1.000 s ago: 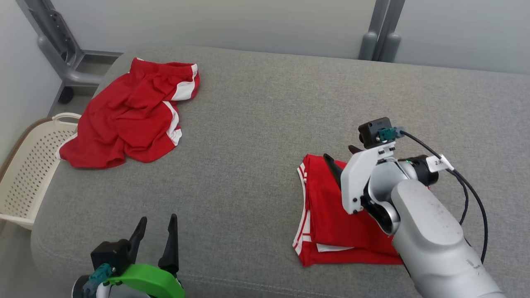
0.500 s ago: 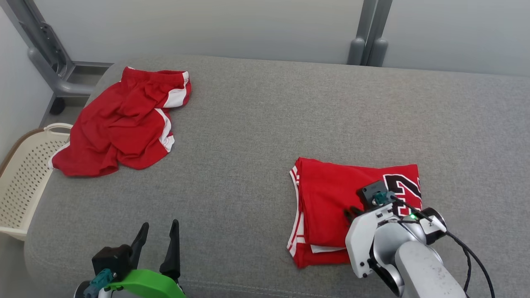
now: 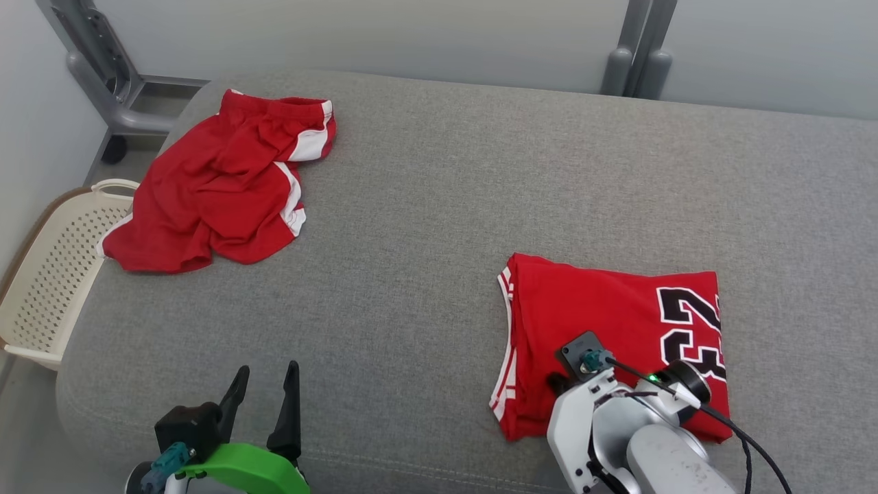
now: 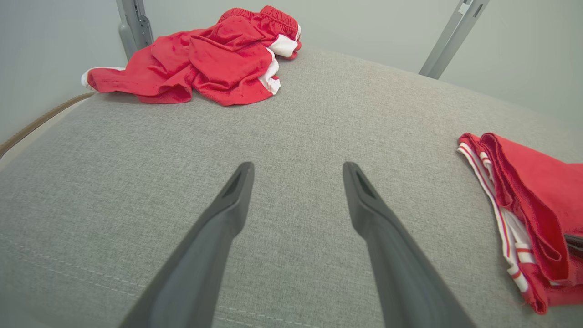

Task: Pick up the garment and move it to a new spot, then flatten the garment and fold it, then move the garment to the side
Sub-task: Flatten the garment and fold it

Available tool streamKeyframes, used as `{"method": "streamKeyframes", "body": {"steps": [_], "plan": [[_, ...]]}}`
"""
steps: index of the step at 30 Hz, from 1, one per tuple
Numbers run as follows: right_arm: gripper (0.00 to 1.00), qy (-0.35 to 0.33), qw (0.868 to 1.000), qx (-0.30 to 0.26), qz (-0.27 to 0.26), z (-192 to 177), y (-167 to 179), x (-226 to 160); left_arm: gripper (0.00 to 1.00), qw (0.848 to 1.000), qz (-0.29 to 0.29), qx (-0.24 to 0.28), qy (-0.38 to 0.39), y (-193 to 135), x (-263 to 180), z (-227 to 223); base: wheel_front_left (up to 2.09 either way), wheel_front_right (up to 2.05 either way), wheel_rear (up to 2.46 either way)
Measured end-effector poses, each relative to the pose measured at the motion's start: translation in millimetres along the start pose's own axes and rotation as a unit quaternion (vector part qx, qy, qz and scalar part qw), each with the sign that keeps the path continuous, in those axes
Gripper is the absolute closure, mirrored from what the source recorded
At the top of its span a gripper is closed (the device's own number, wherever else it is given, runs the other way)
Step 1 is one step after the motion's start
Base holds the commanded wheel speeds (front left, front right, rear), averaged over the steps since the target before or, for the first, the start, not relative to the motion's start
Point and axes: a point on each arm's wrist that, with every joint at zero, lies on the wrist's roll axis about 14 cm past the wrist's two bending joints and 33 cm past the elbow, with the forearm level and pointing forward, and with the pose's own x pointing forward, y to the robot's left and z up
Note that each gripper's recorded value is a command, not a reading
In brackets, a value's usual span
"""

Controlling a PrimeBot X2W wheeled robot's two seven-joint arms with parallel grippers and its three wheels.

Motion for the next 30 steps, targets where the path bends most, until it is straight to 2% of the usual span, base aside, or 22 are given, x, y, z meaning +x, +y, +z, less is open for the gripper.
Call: {"method": "streamKeyframes", "body": {"steps": [12,17,21,22,23,24,30], "plan": [[1.00,0.009,0.997,-0.012,0.075,-1,47,7,0.00,1.000,0.013,-0.004,0.001,7,0,-1,0.00,0.00,0.00],[1.00,-0.004,0.996,-0.009,0.090,9,57,4,0.00,1.000,0.011,-0.004,-0.001,6,1,-1,0.00,0.00,0.00],[1.00,-0.036,0.996,-0.002,0.079,31,48,2,0.00,1.000,0.010,-0.003,-0.002,5,2,0,0.00,0.00,0.00],[0.92,-0.046,0.996,0.005,0.075,38,44,0,0.00,1.000,0.009,-0.003,-0.003,5,2,0,0.00,0.00,0.00],[0.41,-0.052,0.996,0.015,0.071,42,40,-1,0.00,1.000,0.008,-0.003,-0.004,4,2,1,0.00,0.00,0.00],[0.00,-0.056,0.996,0.027,0.065,46,34,-3,0.00,1.000,0.006,-0.002,-0.005,3,2,2,0.00,0.00,0.00],[0.00,-0.097,0.995,0.030,-0.025,81,-26,-21,0.00,1.000,-0.003,0.002,-0.014,-2,3,9,0.00,0.00,0.00]]}}
